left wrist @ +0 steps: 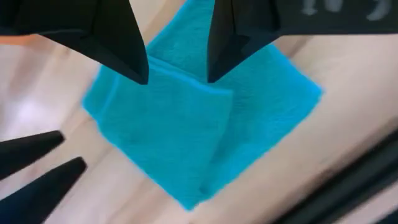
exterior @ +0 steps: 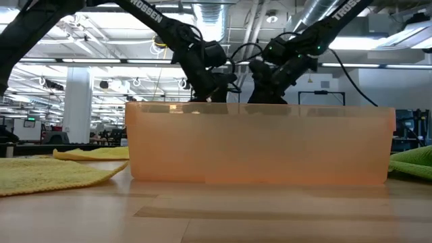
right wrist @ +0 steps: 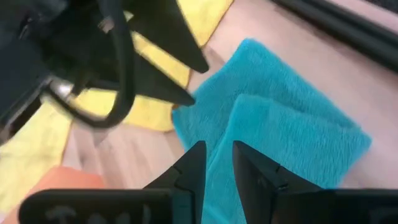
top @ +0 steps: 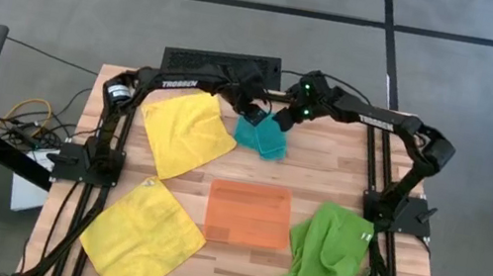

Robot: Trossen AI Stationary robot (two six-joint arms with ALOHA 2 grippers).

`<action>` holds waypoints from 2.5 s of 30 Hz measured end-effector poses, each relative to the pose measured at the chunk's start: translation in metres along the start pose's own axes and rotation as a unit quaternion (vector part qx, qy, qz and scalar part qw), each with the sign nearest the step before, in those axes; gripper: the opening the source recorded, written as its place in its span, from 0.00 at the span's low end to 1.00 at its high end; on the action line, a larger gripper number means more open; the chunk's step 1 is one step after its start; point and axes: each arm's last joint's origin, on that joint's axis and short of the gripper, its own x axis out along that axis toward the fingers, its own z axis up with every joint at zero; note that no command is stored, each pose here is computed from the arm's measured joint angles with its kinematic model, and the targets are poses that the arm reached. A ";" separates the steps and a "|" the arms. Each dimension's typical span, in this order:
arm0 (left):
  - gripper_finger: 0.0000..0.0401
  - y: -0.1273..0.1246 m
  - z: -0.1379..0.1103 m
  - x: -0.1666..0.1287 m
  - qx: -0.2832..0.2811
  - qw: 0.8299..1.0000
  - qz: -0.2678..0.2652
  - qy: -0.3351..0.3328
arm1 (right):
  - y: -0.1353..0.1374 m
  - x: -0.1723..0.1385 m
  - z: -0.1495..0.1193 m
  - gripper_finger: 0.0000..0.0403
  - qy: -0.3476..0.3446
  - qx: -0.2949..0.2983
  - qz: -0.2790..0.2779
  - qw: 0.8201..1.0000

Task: Fold microfiber towels
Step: Fold the blue towel

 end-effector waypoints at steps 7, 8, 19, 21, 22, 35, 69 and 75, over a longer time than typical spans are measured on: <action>0.36 0.026 -0.001 0.003 -0.055 0.998 0.008 0.003 | 0.018 -0.027 0.006 0.26 -0.031 -0.034 0.010 0.999; 0.35 0.028 -0.001 0.006 -0.059 0.998 0.003 0.003 | 0.021 -0.030 0.007 0.26 -0.036 -0.038 0.013 0.999; 0.33 0.035 -0.008 0.043 -0.070 0.997 -0.029 0.034 | 0.046 -0.060 0.010 0.26 -0.076 -0.069 0.030 0.994; 0.33 0.036 -0.010 0.052 -0.069 0.996 -0.032 0.037 | 0.048 -0.065 0.010 0.26 -0.083 -0.072 0.031 0.993; 0.33 0.037 -0.012 0.056 -0.071 0.996 -0.029 0.045 | 0.050 -0.067 0.011 0.26 -0.086 -0.073 0.032 0.993; 0.33 0.037 -0.010 0.056 -0.072 0.997 -0.011 0.034 | 0.052 -0.073 0.011 0.26 -0.095 -0.077 0.032 0.992; 0.00 0.020 0.017 0.015 0.040 0.997 0.015 0.063 | 0.052 -0.073 0.011 0.26 -0.096 -0.076 0.028 0.992; 0.00 0.005 0.026 0.028 0.080 0.991 0.034 0.099 | 0.051 -0.074 0.012 0.26 -0.097 -0.075 0.028 0.992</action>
